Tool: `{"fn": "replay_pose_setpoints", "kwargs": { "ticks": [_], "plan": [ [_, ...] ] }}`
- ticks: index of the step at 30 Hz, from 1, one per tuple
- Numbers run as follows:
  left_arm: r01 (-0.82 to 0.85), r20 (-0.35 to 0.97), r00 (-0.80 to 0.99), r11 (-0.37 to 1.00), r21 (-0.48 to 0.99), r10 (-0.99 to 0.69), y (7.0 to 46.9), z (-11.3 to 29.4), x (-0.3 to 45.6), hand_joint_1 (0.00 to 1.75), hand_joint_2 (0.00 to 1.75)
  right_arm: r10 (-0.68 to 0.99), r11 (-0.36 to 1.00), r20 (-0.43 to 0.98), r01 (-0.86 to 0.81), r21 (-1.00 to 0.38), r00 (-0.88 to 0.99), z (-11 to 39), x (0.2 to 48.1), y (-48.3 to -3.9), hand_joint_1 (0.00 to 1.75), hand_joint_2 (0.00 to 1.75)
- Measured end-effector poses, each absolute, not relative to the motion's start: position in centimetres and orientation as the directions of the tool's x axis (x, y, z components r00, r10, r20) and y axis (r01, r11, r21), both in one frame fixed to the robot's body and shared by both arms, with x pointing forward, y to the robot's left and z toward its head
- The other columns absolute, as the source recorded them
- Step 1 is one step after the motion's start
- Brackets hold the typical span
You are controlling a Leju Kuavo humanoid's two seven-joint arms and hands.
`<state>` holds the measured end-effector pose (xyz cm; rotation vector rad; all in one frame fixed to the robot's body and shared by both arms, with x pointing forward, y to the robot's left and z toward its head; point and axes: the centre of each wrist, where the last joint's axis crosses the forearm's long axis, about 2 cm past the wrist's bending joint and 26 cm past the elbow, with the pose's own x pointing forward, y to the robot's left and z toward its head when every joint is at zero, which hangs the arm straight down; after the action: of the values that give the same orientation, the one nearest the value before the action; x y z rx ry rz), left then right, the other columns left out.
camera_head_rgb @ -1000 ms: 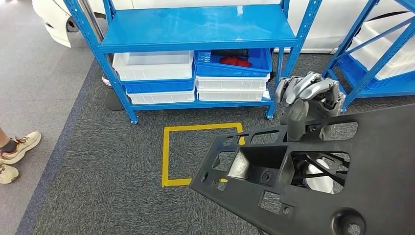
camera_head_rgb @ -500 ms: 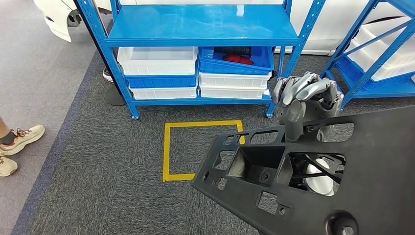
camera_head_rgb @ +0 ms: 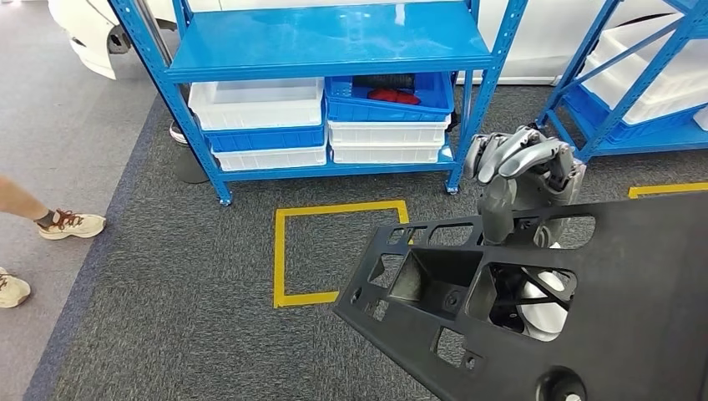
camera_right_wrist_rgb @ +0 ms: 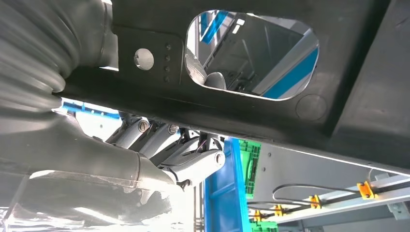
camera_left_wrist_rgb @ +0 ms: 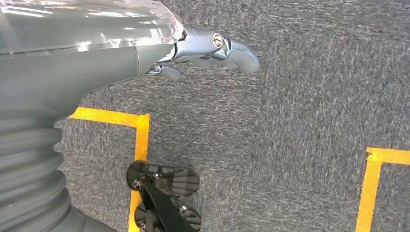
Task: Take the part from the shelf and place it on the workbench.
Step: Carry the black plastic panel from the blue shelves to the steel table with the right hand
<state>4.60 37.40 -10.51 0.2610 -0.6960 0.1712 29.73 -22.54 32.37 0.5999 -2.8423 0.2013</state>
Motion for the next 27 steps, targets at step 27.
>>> {"fn": "replay_pose_setpoints", "kwargs": {
  "ticks": [27],
  "plan": [
    [-0.236,0.607,0.789,0.958,0.163,0.092,36.5,-10.6,4.6,0.0,1.75,-0.307,0.924,0.193,-0.341,-0.175,-0.932,32.9,28.6,-23.5,1.75,1.75]
  ]
}}
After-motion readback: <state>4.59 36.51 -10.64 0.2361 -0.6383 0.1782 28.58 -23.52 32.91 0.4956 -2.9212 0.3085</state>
